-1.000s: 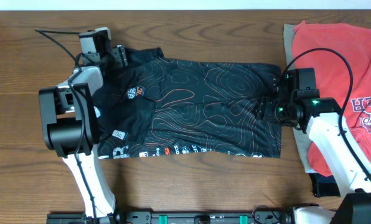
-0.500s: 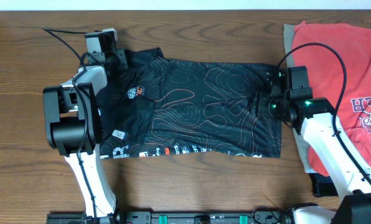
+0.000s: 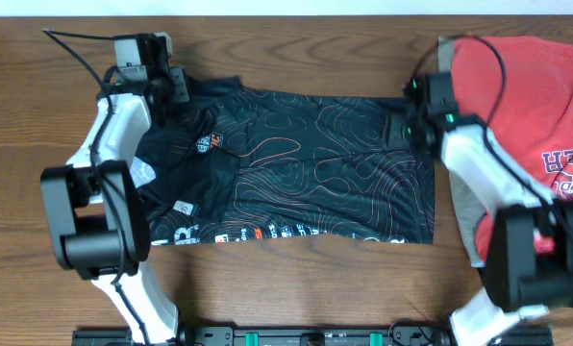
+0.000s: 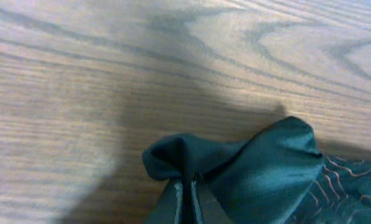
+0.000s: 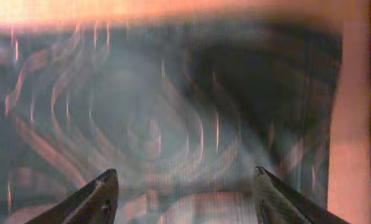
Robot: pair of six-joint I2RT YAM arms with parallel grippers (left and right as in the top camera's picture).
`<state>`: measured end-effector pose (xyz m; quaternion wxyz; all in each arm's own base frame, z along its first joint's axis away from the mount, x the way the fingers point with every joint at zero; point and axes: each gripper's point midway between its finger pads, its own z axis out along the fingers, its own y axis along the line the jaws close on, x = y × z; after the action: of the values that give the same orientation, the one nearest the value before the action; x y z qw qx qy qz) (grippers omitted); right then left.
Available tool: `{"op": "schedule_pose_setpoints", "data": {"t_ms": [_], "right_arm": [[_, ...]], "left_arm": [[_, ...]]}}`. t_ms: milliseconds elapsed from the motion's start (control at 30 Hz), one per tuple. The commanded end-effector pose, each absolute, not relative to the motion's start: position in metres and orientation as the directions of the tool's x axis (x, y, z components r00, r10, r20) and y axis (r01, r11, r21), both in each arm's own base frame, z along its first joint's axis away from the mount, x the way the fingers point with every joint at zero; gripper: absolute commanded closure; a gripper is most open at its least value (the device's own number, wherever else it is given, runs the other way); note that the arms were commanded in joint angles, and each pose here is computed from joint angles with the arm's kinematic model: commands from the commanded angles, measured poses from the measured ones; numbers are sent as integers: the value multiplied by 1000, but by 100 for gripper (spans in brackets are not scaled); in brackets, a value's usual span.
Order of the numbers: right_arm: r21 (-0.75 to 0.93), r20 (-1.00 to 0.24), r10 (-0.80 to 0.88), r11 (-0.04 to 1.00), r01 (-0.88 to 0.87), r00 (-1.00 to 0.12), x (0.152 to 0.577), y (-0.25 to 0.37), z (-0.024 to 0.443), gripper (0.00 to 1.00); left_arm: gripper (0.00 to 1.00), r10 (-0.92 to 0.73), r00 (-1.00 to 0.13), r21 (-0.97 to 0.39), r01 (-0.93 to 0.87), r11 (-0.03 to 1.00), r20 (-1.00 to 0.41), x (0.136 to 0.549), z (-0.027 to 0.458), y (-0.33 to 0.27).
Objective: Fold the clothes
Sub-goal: 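Move both grippers to the shirt's far corners and grasp them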
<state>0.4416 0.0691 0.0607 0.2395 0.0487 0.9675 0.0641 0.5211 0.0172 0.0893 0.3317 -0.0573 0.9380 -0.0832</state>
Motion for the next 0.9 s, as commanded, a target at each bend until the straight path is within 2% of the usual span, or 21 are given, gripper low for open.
{"op": "schedule_pose_setpoints", "data": {"t_ms": [0,167,300,733,800,867], "right_arm": [[109,-505,140,989,98,-852,486,49,69,33],[38,-508,195,978,204,-839,525,15,60,31],[45,-496,270,957,285,-825,537,-6,50,31],[56,-390,304,950,307,-869,525,-6,3,31],[55,-367,303,951,305,-880,521,-4,-6,34],[57,-340,302,952,301,-890,516,-2,-14,47]], "left_arm": [[94,-171,-799,-194,-70,979,-576,514,80,19],[94,-174,-828,-194,-80,978,-533,504,72,18],[94,-174,-834,-194,-82,977,-523,501,70,17],[94,-174,-834,-194,-82,977,-524,501,70,18],[94,-174,-834,-194,-82,977,-523,501,70,18],[94,-174,-835,-194,-83,977,-522,501,70,17]]}}
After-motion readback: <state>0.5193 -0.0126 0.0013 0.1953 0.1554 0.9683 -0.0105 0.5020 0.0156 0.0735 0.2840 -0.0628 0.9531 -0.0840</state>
